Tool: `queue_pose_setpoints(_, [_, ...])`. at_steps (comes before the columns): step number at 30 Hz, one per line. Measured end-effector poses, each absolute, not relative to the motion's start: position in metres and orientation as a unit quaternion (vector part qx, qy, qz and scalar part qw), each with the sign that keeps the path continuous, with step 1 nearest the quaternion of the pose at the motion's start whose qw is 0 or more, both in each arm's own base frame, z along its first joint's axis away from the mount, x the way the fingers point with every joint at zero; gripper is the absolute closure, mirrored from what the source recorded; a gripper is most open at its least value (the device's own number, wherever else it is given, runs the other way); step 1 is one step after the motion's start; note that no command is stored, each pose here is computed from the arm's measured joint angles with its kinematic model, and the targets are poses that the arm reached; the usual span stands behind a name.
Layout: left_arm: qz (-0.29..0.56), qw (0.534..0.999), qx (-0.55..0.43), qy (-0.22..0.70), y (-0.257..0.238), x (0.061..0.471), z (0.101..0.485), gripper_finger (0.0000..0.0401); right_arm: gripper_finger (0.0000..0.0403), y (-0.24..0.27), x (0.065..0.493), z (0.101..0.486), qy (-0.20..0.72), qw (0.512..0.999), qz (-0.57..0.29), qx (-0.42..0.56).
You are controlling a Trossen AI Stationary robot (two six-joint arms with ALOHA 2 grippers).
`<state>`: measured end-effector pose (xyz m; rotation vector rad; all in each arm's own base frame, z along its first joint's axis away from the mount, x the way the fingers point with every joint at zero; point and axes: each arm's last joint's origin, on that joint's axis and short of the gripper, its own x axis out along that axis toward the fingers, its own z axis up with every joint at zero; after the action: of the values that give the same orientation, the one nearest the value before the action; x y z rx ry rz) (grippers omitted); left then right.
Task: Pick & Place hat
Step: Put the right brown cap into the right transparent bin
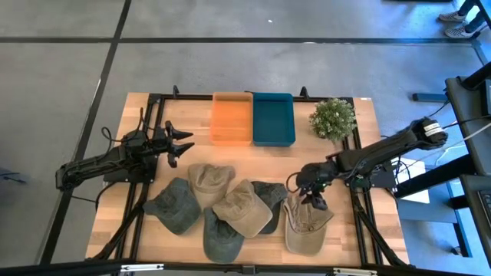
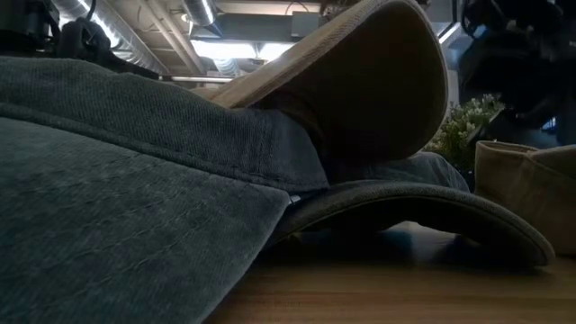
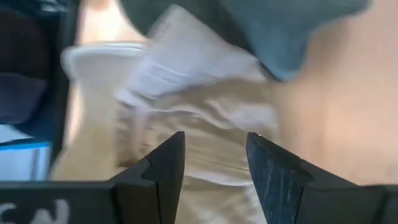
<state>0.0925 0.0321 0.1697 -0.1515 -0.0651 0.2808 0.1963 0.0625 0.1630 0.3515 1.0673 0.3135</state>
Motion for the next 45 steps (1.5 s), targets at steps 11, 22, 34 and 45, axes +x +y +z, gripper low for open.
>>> queue_pose_setpoints(11, [0.149,0.985,-0.075,-0.033,0.033,0.092,0.17,0.0205,0.0231,0.065,0.202,0.13,0.572,0.806,0.085,0.128])
queue_pose_setpoints(22, [0.18,0.98,-0.076,-0.036,0.034,0.092,0.17,0.0205,0.0271,0.065,0.204,0.116,0.602,0.789,0.059,0.108])
queue_pose_setpoints(34, [0.18,0.98,-0.076,-0.036,0.034,0.092,0.17,0.0205,0.0369,0.067,0.229,0.147,0.573,0.818,0.057,-0.021])
queue_pose_setpoints(45, [0.164,0.959,-0.214,-0.092,0.034,0.092,0.176,0.0205,0.0375,0.08,0.254,0.234,0.555,0.799,0.041,-0.23])
